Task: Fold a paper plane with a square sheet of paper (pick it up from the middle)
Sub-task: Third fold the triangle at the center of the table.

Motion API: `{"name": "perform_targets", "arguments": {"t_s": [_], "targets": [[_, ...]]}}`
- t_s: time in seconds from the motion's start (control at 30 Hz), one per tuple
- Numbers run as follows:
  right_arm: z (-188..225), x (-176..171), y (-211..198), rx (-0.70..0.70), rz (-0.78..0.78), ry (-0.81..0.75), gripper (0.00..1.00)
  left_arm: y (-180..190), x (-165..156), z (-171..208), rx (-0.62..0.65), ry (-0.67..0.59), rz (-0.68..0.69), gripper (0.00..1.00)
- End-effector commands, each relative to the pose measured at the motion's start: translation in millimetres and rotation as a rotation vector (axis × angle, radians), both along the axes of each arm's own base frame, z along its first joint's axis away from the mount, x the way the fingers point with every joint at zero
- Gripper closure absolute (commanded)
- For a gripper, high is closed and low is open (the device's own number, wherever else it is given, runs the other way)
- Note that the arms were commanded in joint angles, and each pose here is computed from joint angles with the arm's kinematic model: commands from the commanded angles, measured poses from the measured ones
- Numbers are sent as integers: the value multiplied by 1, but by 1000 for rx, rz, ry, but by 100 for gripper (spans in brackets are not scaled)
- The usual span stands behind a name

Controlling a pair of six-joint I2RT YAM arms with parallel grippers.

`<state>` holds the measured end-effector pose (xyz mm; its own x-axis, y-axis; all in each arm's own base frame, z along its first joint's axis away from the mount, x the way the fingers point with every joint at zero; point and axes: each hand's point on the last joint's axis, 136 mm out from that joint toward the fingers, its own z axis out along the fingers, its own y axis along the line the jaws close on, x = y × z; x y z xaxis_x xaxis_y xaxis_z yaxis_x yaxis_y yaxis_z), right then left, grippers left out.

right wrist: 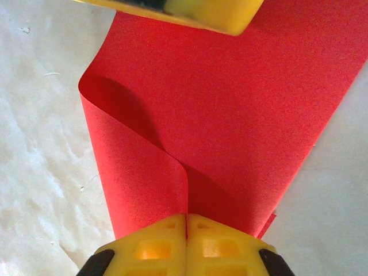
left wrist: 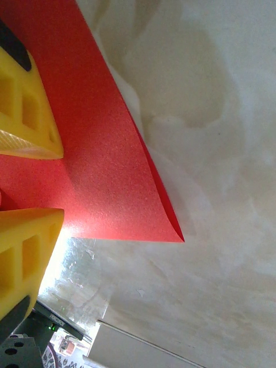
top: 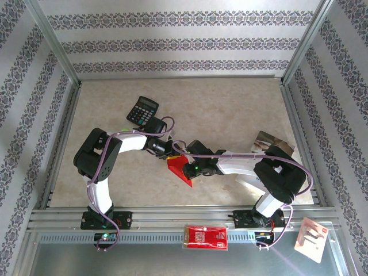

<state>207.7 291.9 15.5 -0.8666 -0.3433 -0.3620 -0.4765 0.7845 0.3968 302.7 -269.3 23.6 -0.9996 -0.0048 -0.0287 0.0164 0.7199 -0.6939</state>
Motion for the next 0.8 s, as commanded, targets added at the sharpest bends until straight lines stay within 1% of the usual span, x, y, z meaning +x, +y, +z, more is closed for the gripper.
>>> {"name": "perform_targets", "arguments": {"t_s": [0.0, 0.3, 0.57, 0.77], "targets": [[-8, 1, -5, -38, 3, 7, 98, 9, -13, -27, 85, 56, -11, 71], [-3, 3, -3, -33, 11, 0, 98, 10, -13, -28, 87, 59, -9, 71], [-19, -6, -13, -67, -6, 37, 99, 7, -11, -23, 75, 52, -10, 71], [-35, -15, -26, -110, -47, 86, 100, -1, 1, -7, 50, 22, 2, 68]]}}
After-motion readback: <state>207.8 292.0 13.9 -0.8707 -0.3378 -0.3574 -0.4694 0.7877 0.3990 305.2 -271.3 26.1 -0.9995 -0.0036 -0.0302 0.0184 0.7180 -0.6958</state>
